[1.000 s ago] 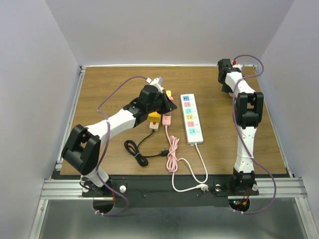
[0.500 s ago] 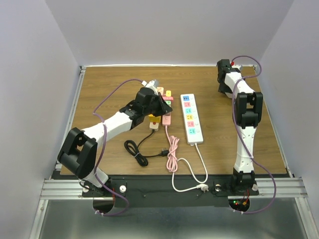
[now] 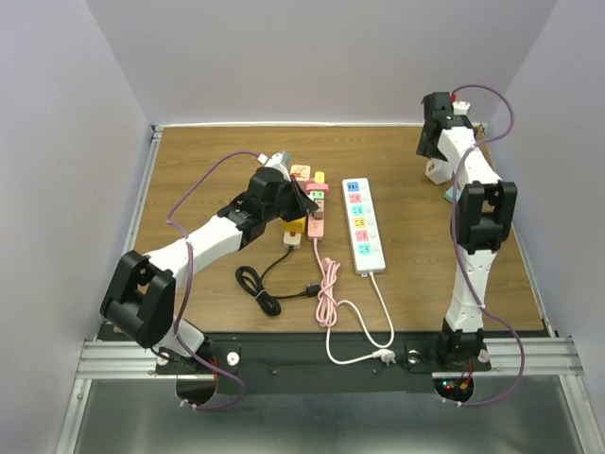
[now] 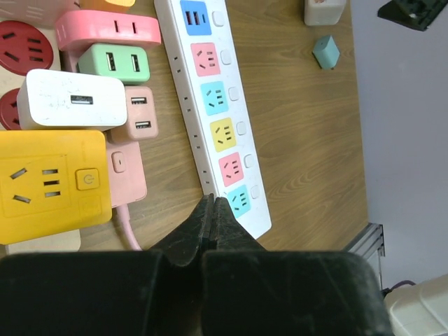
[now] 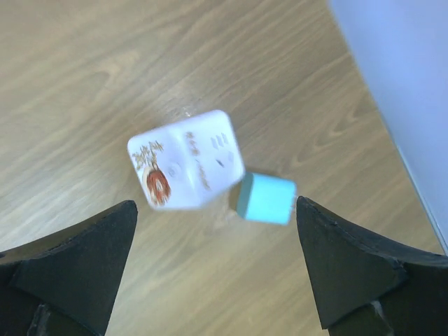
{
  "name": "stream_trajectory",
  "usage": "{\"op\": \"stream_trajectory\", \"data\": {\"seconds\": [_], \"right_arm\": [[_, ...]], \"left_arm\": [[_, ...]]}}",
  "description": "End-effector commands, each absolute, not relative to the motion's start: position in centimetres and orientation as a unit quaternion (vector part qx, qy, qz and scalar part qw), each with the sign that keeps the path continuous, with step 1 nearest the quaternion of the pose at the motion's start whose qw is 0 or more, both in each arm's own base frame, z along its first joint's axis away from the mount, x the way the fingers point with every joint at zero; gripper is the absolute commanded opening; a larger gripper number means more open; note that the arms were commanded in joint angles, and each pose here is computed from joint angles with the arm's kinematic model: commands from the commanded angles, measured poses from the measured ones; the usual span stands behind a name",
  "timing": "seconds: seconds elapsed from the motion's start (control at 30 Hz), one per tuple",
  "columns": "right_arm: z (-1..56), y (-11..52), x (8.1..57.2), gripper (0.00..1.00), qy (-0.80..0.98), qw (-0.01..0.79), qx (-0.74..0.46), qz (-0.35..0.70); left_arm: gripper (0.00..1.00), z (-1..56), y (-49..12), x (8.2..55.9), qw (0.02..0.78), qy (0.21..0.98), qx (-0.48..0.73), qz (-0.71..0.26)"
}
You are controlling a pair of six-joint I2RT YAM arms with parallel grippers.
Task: Pull the plug off the socket
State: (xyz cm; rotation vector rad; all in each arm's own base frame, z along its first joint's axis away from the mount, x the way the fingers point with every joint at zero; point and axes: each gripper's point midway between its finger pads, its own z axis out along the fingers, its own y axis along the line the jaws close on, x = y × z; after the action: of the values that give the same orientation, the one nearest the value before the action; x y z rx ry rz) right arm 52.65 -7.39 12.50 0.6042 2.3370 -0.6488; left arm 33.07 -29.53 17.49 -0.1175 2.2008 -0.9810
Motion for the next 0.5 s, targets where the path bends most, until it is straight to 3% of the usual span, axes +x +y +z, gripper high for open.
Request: {"op": "stream_trajectory", "data": {"seconds": [0.0, 0.17, 0.3, 0.47], "right_arm": [[19.7, -5.4, 51.5, 1.00, 0.871, 0.380, 0.237, -0.202], [19.5, -0.1, 48.8, 1.00, 0.907, 0.364, 0.187, -0.101], [18.3, 7.3, 45.4, 1.00, 0.933, 0.337, 0.104, 0.066], [20.0, 14.1, 43.0, 0.99, 0.922, 0.340, 0.041, 0.179]], "left_arm": [[0.00, 19.8, -28.7, 33.5, 0.389, 0.835, -0.048, -0.386], [0.00, 19.7, -27.9, 33.6, 0.392, 0.836, -0.057, -0.380], [0.00, 19.5, -27.0, 33.6, 0.395, 0.838, -0.068, -0.371], [0.00, 18.9, -25.6, 33.6, 0.402, 0.844, -0.083, -0.345]]}}
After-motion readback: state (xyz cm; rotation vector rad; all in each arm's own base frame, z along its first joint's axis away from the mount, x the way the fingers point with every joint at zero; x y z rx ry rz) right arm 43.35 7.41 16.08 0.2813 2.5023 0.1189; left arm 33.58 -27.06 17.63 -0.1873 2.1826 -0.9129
